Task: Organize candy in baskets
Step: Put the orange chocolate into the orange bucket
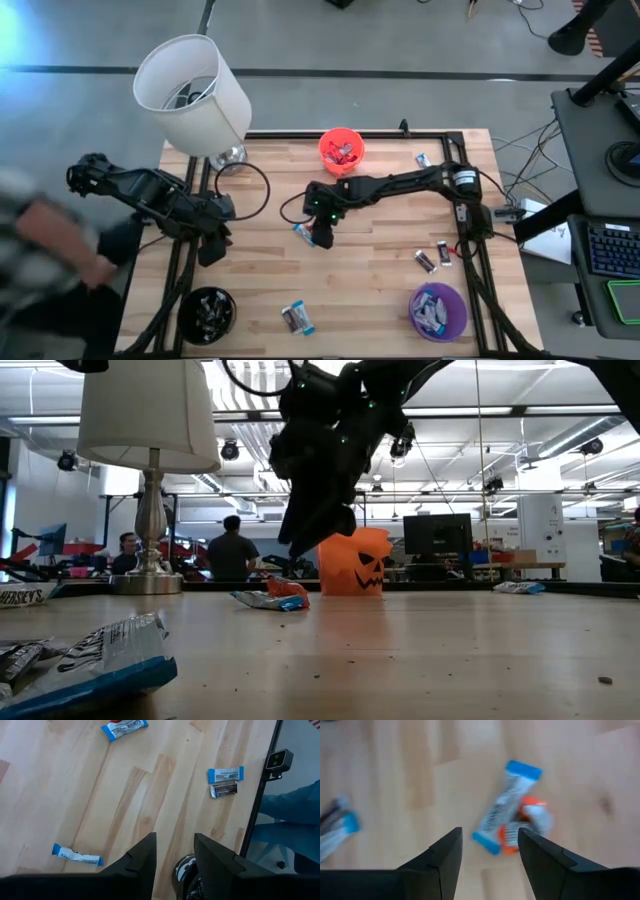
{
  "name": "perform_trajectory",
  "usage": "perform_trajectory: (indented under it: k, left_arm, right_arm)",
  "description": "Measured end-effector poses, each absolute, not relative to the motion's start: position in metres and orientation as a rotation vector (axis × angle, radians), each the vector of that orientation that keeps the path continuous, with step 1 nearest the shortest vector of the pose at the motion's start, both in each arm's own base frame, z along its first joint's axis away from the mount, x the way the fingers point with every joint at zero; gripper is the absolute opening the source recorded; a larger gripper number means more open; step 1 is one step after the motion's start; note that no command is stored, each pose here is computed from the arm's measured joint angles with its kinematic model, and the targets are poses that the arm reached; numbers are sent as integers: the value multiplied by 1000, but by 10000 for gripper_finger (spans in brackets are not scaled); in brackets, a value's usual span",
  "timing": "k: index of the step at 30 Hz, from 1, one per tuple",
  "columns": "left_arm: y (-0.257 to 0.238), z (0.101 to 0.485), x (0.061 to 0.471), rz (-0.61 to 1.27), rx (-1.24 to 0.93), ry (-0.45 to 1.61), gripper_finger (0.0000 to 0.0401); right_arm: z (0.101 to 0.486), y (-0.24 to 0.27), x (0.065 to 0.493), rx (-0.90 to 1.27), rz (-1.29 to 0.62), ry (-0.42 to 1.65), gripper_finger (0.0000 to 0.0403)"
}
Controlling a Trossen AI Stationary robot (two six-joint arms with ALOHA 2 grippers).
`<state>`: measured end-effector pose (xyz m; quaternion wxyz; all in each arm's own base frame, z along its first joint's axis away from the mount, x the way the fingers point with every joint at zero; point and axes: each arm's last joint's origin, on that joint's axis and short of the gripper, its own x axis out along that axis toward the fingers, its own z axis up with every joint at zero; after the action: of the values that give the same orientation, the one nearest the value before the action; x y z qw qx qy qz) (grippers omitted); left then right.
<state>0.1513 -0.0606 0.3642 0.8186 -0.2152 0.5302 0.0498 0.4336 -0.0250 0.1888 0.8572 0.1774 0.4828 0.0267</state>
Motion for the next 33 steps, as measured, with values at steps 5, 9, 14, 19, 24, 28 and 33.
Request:
perform_trajectory:
  k: [5,9,14,19,24,28,33]
  left_arm:
    - [-61,364,151,104,-456,1129,113]
    - [-61,364,152,103,-456,1128,113]
    - [-61,364,152,103,-456,1128,113]
    - [-61,364,152,103,-456,1128,113]
    - [-61,364,152,104,-457,1127,113]
    - [-61,364,152,112,-456,1122,113]
    - [-61,364,152,115,-454,1120,113]
  right_arm:
    - [182,-28,436,278,21,1016,182]
    - [177,-29,437,232,-17,1021,182]
    - [169,-30,442,228,-19,1006,182]
    - [153,-31,444,214,-17,1039,182]
    - [142,-31,445,222,-17,1063,175]
    - [143,-31,445,219,-17,1065,145]
    - [150,-31,442,222,-13,1070,81]
